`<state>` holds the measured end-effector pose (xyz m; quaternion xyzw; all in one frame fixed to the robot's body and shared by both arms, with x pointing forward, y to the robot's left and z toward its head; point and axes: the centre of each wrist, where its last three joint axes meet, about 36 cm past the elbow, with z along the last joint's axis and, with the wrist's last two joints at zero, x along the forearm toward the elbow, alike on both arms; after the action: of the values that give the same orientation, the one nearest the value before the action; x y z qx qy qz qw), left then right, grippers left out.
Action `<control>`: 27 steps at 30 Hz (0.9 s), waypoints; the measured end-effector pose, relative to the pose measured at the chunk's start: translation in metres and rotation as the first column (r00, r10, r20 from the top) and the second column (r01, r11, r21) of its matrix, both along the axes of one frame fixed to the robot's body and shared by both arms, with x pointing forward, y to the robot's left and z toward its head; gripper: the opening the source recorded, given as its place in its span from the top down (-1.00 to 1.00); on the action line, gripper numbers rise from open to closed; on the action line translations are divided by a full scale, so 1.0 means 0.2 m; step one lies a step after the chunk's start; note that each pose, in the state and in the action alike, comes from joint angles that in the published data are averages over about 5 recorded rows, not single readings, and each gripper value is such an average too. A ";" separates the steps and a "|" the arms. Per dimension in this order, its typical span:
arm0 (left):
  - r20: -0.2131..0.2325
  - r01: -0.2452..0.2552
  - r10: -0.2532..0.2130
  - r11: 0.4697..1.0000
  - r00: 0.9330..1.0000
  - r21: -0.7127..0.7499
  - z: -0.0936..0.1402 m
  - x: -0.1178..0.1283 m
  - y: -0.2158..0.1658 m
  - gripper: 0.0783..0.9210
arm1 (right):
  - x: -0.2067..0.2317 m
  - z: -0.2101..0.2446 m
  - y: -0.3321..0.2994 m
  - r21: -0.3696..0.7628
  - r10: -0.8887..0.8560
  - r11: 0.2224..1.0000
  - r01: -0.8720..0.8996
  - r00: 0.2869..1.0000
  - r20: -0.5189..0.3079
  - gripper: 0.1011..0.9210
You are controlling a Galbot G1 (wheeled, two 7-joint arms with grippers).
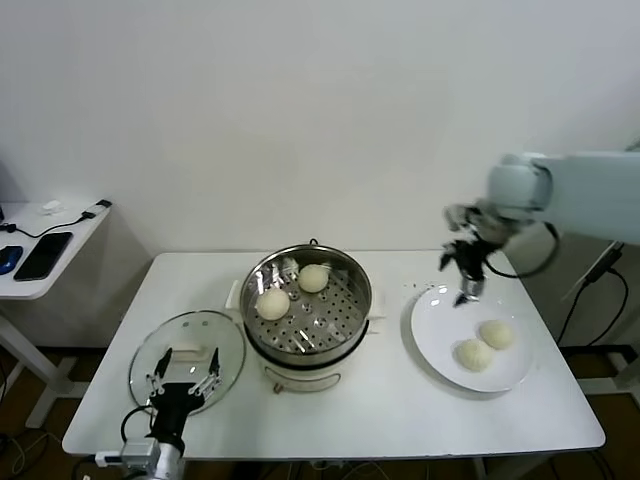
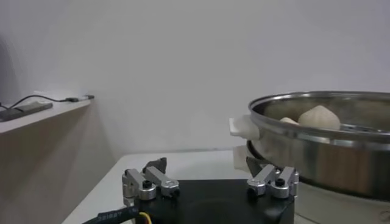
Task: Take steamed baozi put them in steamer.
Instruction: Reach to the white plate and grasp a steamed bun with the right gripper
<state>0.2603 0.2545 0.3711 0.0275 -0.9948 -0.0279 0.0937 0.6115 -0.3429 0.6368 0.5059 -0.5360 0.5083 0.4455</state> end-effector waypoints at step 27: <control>-0.022 -0.015 0.015 1.000 1.000 0.012 -0.03 -0.04 0.01 -0.77 | -0.10 -0.81 -0.25 -0.077 -0.124 0.989 0.124 0.992 0.003 -0.76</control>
<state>0.2519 0.2562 0.3645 0.0351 -0.9933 -0.0334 0.1048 0.5920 -0.3933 0.4742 0.4543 -0.5460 0.4996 0.4959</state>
